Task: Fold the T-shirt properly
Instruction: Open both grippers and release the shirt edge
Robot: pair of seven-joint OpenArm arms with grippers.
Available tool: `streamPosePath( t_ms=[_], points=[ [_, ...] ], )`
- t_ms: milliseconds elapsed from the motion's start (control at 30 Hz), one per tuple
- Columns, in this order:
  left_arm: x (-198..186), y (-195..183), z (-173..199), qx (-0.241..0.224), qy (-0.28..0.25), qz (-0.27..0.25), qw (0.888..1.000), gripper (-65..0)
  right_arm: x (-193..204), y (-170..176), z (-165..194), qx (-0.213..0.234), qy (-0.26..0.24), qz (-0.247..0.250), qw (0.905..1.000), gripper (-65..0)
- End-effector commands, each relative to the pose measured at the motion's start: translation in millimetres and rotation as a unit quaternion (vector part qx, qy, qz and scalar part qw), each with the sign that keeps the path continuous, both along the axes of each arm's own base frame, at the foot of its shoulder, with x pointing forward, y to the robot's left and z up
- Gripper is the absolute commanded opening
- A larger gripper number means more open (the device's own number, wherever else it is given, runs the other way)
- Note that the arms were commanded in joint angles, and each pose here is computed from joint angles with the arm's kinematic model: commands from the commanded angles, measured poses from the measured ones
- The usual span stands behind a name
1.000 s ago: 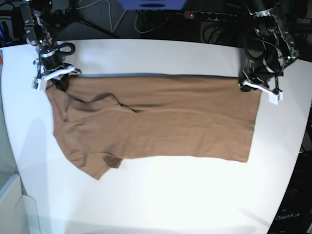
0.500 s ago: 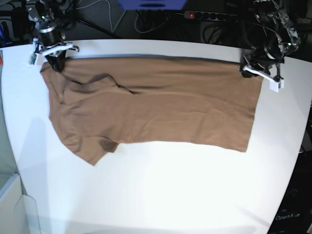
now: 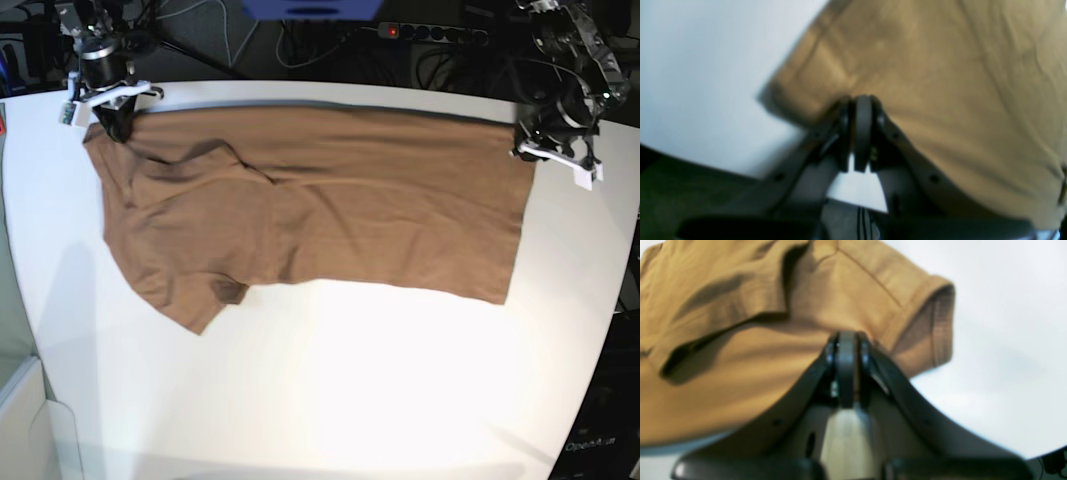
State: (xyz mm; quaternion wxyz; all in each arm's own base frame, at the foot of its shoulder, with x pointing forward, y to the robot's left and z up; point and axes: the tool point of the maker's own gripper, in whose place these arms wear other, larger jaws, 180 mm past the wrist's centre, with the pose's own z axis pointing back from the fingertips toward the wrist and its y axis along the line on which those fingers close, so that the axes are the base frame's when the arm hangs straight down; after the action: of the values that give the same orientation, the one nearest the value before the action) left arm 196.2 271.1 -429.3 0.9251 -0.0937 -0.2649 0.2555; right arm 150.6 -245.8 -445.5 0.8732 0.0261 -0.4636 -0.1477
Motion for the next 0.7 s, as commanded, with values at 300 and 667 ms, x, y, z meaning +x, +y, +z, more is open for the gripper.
streamPosePath(
  t_ms=[300, 667],
  points=[
    [43.5, -16.1, 67.3, -0.043, -0.134, -0.009, 0.990, -62.7, -29.9, 3.6, -31.3, 0.014, 0.098, 0.001, 0.9951, -63.1],
    [30.4, 33.1, 64.0, -0.035, -0.135, 0.062, 0.988, -41.1, -29.3, 4.1, -31.3, 0.015, 0.097, 0.000, 0.9952, -63.1]
  ],
)
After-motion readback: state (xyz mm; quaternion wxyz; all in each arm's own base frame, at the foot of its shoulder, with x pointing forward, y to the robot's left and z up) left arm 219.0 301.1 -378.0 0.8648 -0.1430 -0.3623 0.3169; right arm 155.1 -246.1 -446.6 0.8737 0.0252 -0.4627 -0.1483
